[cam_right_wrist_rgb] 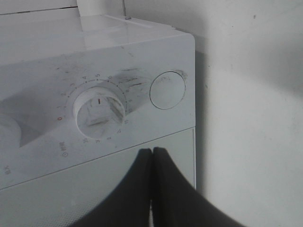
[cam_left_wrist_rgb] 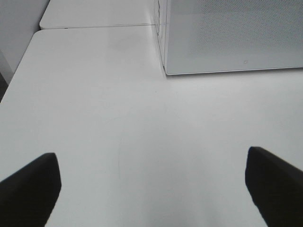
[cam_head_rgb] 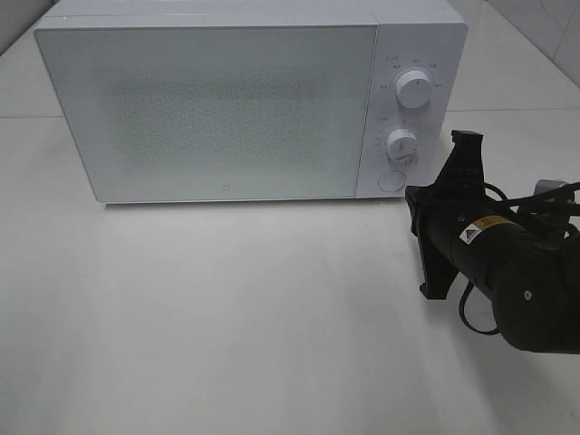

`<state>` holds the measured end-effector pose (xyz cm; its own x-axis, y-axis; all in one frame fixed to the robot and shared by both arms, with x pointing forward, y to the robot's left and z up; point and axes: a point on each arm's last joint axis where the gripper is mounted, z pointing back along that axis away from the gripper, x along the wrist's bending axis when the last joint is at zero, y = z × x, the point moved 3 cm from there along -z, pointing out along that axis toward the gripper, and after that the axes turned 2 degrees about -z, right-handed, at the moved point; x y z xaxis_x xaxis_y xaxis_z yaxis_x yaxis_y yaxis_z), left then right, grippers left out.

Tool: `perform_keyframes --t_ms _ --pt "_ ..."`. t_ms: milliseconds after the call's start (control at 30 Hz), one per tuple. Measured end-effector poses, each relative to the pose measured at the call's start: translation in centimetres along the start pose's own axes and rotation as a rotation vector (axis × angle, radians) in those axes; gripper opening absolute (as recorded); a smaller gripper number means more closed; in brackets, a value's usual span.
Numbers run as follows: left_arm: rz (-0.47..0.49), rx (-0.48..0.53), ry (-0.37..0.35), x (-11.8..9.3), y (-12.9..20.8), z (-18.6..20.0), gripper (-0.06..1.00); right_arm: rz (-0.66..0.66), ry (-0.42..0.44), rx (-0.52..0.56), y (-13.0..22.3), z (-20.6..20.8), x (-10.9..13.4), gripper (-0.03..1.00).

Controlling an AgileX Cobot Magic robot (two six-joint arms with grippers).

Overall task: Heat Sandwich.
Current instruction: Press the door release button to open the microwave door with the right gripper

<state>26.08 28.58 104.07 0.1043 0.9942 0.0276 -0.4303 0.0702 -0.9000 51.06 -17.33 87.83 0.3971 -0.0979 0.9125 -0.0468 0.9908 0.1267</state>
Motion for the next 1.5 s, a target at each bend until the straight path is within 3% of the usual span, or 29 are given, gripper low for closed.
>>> perform_keyframes --t_ms 400,967,1500 --pt "0.000 0.000 0.000 0.0 0.0 0.0 0.99 0.021 0.040 -0.010 0.6 -2.8 -1.8 0.02" --pt "0.000 0.000 0.000 0.0 0.0 0.0 0.99 0.019 0.015 -0.009 -0.5 -7.3 -1.1 0.02" --pt "0.000 0.000 0.000 0.0 0.0 0.0 0.99 -0.012 0.058 -0.008 -1.5 -9.4 -0.9 0.02"
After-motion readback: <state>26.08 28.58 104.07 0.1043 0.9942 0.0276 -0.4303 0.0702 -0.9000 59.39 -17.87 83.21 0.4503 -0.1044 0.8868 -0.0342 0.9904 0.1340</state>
